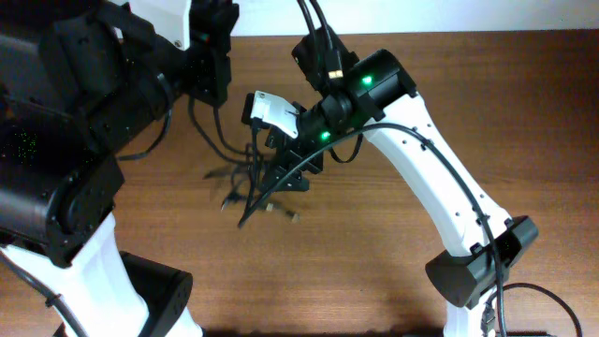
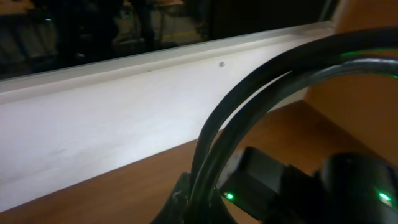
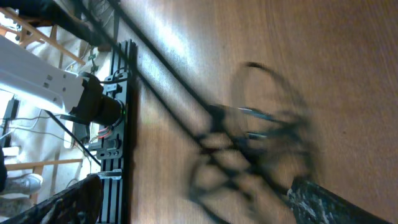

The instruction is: Untangle cables

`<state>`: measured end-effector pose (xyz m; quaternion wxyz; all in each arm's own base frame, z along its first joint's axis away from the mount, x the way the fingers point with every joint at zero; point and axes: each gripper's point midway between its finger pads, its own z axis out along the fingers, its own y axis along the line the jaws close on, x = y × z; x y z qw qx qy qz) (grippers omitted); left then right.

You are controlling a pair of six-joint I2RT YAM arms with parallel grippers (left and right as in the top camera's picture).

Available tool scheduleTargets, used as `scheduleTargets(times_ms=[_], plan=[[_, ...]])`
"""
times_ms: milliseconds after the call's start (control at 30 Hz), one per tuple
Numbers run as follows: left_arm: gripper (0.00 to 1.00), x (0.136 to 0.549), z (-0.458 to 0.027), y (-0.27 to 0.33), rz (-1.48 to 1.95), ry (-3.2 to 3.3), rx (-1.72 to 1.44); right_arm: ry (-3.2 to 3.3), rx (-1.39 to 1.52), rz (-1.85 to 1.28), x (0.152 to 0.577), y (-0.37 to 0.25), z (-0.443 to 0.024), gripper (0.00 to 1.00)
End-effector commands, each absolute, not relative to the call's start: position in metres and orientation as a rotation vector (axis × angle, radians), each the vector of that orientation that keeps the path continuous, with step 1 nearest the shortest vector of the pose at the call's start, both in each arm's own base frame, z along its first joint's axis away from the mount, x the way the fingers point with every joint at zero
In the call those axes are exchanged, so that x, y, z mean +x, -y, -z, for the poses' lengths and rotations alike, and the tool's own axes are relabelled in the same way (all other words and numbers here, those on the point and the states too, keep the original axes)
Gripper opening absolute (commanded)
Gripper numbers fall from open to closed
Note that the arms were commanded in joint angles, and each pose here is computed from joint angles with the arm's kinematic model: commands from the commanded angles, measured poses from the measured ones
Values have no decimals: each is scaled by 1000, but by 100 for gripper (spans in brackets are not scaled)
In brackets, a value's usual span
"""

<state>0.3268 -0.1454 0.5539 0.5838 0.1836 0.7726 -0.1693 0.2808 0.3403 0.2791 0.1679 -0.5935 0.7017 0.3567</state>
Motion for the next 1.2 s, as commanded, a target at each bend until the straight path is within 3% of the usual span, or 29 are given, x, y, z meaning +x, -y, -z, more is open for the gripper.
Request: scheduleTargets(times_ms=[0,200,267,300,500,633,767,933,1067,1167], plan=[[0,330,-561,130,323,-1787,348,-2007,-1681,-1028,279,-345,-278,92],[0,330,-561,130,323,-1787,348,-1994,-1713,-1042,266,-359,-277,81],[0,330,-561,130,323,-1789,348,-1973,-1753,-1008,259,-367,-274,20],[0,329,-561,130,323,-1790,349,-1969,-1770,-978,257,-370,-272,4],[0,329,-557,129,315,-1804,357,-1992,-1769,-908,260,-371,-268,4],[0,332,-547,101,162,-1859,252,-2089,-1554,-870,299,-339,-287,4],[0,300,-568,89,172,-1798,227,-2244,-1116,-789,383,-248,-302,4],[6,212,-614,67,237,-1614,228,-2378,-536,-615,456,-83,-304,4],[5,135,-637,20,176,-1468,112,-2354,-23,-506,472,63,-313,4],[6,98,-639,-19,120,-1414,-52,-2337,156,-432,458,132,-312,4]])
